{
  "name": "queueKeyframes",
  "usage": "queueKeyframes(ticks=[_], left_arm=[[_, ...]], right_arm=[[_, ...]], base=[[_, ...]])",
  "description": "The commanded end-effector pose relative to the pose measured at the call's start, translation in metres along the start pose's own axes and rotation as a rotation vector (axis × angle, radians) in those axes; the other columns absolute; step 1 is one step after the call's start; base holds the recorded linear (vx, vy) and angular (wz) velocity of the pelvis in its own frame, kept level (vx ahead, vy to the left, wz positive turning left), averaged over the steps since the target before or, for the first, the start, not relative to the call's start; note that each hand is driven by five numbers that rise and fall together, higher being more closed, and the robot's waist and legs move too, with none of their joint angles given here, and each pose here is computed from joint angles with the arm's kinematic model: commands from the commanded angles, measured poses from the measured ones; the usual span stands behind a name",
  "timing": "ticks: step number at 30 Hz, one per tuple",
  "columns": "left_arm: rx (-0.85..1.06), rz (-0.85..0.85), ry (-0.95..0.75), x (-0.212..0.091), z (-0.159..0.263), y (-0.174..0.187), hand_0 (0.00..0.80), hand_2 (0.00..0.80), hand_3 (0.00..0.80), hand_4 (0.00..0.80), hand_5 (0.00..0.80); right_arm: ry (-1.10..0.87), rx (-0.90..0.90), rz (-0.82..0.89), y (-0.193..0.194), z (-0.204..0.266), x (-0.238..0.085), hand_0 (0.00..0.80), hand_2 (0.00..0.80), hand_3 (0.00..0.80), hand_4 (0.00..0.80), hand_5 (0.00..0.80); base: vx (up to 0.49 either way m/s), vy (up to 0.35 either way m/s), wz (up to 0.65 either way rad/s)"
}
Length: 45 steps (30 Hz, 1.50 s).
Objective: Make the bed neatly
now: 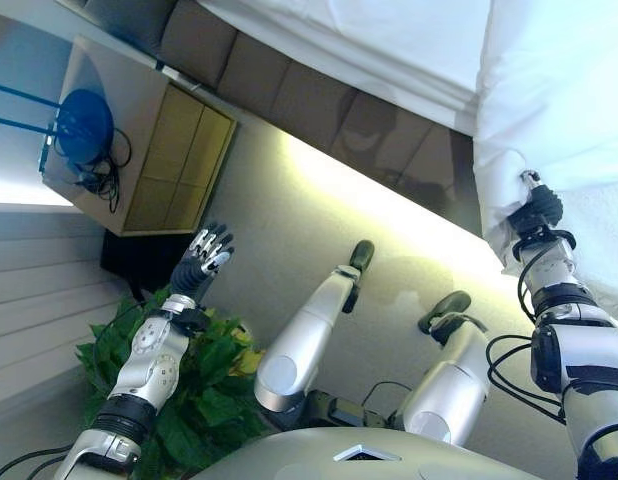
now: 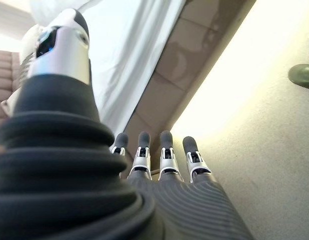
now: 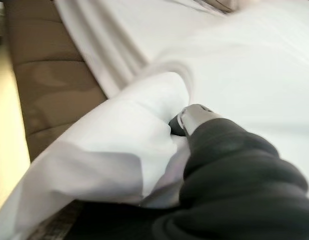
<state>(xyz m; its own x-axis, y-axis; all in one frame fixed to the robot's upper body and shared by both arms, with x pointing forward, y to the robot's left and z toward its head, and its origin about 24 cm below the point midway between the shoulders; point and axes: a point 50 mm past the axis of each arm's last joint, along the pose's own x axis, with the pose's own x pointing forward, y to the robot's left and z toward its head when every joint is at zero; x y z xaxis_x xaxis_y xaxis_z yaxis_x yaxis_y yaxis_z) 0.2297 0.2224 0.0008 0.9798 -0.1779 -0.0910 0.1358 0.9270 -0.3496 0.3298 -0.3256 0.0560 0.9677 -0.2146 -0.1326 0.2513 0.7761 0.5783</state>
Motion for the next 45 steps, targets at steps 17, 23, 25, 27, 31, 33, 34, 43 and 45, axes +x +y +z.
queueKeyframes(ticks=[17,23,25,27,31,33,34,43,45], left_arm=[[-0.056,-0.086,-0.08,0.004,0.012,-0.014,0.0,0.0,0.0,0.0,0.0],[-0.029,-0.101,-0.061,0.008,0.014,-0.014,0.0,0.0,0.0,0.0,0.0],[-0.024,-0.104,-0.057,0.01,0.014,-0.014,0.0,0.0,0.0,0.0,0.0],[-0.018,-0.104,-0.059,0.01,0.015,-0.011,0.0,0.0,0.0,0.0,0.0],[-0.001,-0.108,-0.065,0.012,0.019,-0.011,0.0,0.0,0.0,0.0,0.0],[0.009,-0.113,-0.075,0.013,0.021,-0.011,0.0,0.0,0.0,0.0,0.0],[0.012,-0.114,-0.078,0.014,0.022,-0.011,0.0,0.0,0.0,0.0,0.0],[0.008,-0.085,-0.102,0.014,0.019,-0.011,0.0,0.0,0.0,0.0,0.0],[0.007,-0.076,-0.109,0.013,0.018,-0.01,0.0,0.0,0.0,0.0,0.0]], right_arm=[[0.38,-0.763,0.339,0.108,-0.094,0.007,0.8,0.8,0.8,0.8,0.8],[0.451,-0.84,0.464,0.139,-0.111,0.002,0.8,0.8,0.8,0.8,0.8],[0.454,-0.769,0.44,0.145,-0.115,0.002,0.417,0.417,0.417,0.417,0.417],[0.458,-0.719,0.38,0.141,-0.116,0.002,0.0,0.0,0.0,0.0,0.0],[0.495,-0.673,0.228,0.117,-0.118,0.002,0.0,0.0,0.0,0.0,0.0],[0.504,-0.628,0.155,0.096,-0.115,0.002,0.0,0.0,0.0,0.0,0.0],[0.508,-0.615,0.128,0.089,-0.114,0.002,0.0,0.0,0.0,0.0,0.0],[0.407,-0.294,-0.153,0.021,-0.094,-0.008,0.0,0.0,0.0,0.0,0.0],[0.366,-0.221,-0.185,0.009,-0.086,-0.01,0.0,0.0,0.0,0.0,0.0]], base=[[0.02,-0.001,0.14],[0.021,-0.06,0.09],[0.002,-0.023,0.13],[-0.007,-0.04,0.03],[-0.015,-0.069,0.0],[-0.038,-0.076,0.03],[-0.03,-0.045,0.01],[-0.012,-0.002,0.01],[-0.016,0.003,-0.01]])
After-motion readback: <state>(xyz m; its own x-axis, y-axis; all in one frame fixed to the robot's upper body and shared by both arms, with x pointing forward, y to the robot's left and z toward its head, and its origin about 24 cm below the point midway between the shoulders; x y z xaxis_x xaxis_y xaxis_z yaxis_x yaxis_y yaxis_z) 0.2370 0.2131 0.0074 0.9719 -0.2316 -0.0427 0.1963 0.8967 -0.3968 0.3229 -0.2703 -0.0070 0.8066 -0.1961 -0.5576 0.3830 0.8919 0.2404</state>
